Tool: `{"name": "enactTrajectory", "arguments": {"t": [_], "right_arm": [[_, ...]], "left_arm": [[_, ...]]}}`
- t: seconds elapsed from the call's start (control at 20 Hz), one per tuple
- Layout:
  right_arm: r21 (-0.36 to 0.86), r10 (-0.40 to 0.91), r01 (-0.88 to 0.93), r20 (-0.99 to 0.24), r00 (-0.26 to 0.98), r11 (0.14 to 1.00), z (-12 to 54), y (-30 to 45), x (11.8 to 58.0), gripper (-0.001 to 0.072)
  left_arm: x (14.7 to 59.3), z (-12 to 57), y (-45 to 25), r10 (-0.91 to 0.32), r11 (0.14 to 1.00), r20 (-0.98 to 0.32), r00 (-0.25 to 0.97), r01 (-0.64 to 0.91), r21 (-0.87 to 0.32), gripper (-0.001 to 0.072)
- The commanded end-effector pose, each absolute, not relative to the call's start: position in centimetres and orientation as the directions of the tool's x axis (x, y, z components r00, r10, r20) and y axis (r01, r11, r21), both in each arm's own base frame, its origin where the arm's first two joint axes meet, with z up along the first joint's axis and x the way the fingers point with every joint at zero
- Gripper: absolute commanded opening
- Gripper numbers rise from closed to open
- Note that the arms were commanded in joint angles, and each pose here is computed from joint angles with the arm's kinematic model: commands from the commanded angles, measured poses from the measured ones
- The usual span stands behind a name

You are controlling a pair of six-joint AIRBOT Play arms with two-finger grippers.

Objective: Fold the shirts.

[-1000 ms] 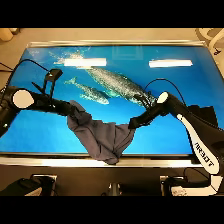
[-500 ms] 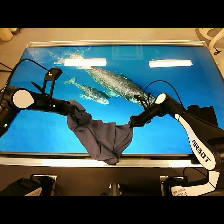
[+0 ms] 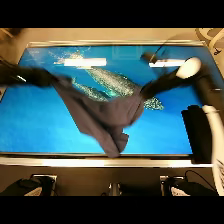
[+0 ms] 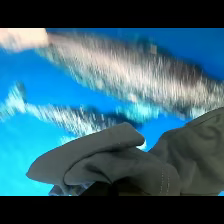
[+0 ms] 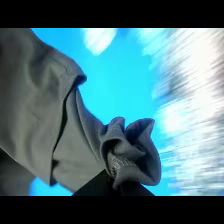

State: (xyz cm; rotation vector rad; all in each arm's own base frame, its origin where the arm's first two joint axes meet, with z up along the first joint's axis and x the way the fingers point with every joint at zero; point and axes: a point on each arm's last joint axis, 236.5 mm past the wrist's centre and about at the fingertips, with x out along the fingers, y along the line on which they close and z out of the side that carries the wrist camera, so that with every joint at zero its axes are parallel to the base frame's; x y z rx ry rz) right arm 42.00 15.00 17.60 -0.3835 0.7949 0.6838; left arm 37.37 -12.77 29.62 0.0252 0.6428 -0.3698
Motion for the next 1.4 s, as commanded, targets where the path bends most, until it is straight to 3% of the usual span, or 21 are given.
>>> {"name": "enactTrajectory", "arguments": {"t": [0.0, 0.1, 0.25, 0.45, 0.55, 0.65, 0.8, 1.05, 1.2, 1.35], "right_arm": [[-0.449, 0.131, -0.277, -0.328, 0.936, 0.850, 39.8, 5.9, 38.3, 0.0026], [-0.458, 0.115, -0.168, -0.142, 0.983, 0.873, 46.2, 4.4, 32.9, 0.0026], [-0.457, 0.114, -0.143, -0.091, 0.989, 0.878, 48.1, 3.5, 28.1, 0.0026], [-0.441, 0.107, -0.196, -0.219, 0.970, 0.876, 45.2, 3.2, 26.8, 0.0027], [-0.425, 0.098, -0.253, -0.354, 0.930, 0.869, 41.9, 3.1, 26.7, 0.0027], [-0.379, 0.079, -0.347, -0.569, 0.818, 0.858, 36.5, 3.1, 26.3, 0.0027], [-0.225, 0.052, -0.493, -0.872, 0.487, 0.841, 26.3, 3.7, 25.7, 0.0026], [0.185, 0.254, -0.565, -0.966, 0.044, 0.804, 7.1, 9.9, 23.6, 0.0027], [0.174, 0.258, -0.496, -0.961, 0.104, 0.850, -1.3, 10.1, 25.3, 0.0028], [0.133, 0.252, -0.359, -0.917, 0.310, 0.924, -3.9, 10.1, 31.3, 0.0028]], "left_arm": [[32.8, 47.1, -8.3, -0.279, 0.960, -0.203, 0.939, 0.274, -0.051, 0.0025], [29.6, 52.3, -7.3, -0.266, 0.960, -0.030, 0.964, 0.261, -0.104, 0.0026], [27.1, 54.0, -8.1, -0.314, 0.937, 0.072, 0.947, 0.321, -0.139, 0.0025], [25.3, 59.0, -7.5, -0.295, 0.928, 0.287, 0.911, 0.344, -0.140, 0.0026], [26.0, 59.3, -7.5, -0.290, 0.929, 0.303, 0.908, 0.343, -0.140, 0.0025], [28.6, 57.3, -7.8, -0.289, 0.935, 0.232, 0.929, 0.326, -0.143, 0.0026], [35.6, 50.3, -7.8, -0.251, 0.959, 0.014, 0.968, 0.251, -0.133, 0.0026], [48.2, 28.5, -9.5, -0.230, 0.971, -0.468, 0.853, 0.174, -0.162, 0.0026], [52.5, 15.6, -11.0, -0.240, 0.970, -0.667, 0.705, 0.140, -0.201, 0.0026], [54.3, 6.8, -13.0, -0.285, 0.955, -0.762, 0.582, 0.111, -0.273, 0.0026]]}}
